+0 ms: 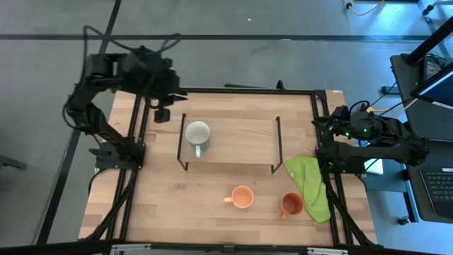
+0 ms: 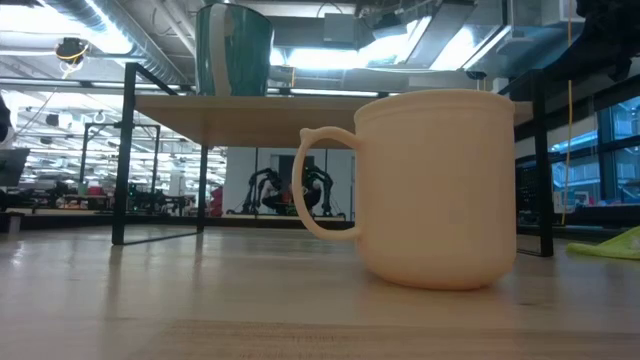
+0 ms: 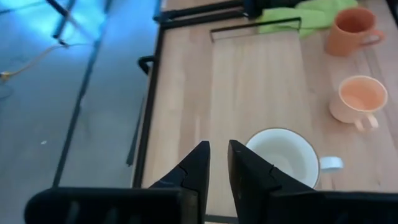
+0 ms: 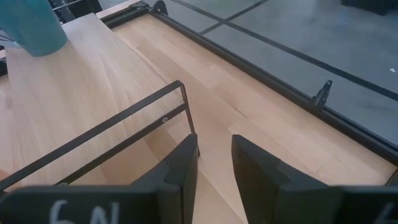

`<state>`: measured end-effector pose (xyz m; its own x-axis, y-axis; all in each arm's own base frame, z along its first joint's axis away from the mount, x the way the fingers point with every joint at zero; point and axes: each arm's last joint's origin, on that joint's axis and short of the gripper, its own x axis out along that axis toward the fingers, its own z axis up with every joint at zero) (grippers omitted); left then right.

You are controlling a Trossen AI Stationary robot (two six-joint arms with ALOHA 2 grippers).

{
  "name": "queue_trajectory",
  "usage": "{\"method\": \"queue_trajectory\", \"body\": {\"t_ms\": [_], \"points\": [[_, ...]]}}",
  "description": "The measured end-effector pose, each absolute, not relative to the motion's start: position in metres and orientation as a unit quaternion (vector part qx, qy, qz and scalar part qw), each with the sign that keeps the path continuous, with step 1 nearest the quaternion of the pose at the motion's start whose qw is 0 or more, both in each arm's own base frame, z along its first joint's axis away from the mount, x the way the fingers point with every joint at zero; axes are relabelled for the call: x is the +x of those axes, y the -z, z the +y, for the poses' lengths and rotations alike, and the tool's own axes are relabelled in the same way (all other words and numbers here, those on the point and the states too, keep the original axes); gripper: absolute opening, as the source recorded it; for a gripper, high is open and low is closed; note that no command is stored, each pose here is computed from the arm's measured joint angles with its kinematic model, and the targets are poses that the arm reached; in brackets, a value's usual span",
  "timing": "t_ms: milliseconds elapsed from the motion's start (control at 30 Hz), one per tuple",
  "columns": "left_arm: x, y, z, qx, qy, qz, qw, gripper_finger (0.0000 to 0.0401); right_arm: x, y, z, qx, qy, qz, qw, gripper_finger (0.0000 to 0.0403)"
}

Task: Stack small to large cups/mugs on shelf
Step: Put the orange mug on the shelf

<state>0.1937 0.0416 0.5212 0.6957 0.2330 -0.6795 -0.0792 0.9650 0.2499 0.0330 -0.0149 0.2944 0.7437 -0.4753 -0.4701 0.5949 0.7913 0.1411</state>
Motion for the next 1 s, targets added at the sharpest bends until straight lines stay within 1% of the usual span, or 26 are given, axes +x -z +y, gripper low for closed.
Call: {"method": "queue_trajectory", "body": {"t_ms": [233, 367, 867, 1000], "points": [[0.16, -0.534, 0.036, 0.088, -0.122, 0.344, 0.927, 0.0049, 0.033, -0.294, -0.015, 0.142, 0.29, 0.21, 0.923, 0.01], [0.151, -0.537, 0.034, 0.065, -0.132, 0.33, 0.932, 0.0049, 0.033, -0.294, -0.015, 0.142, 0.29, 0.21, 0.923, 0.01], [0.153, -0.539, 0.032, 0.021, -0.143, 0.314, 0.938, 0.0049, 0.033, -0.294, -0.015, 0.142, 0.29, 0.21, 0.923, 0.01], [0.162, -0.538, 0.028, 0.002, -0.135, 0.307, 0.942, 0.0049, 0.033, -0.294, -0.015, 0.144, 0.284, 0.211, 0.924, 0.01]]}}
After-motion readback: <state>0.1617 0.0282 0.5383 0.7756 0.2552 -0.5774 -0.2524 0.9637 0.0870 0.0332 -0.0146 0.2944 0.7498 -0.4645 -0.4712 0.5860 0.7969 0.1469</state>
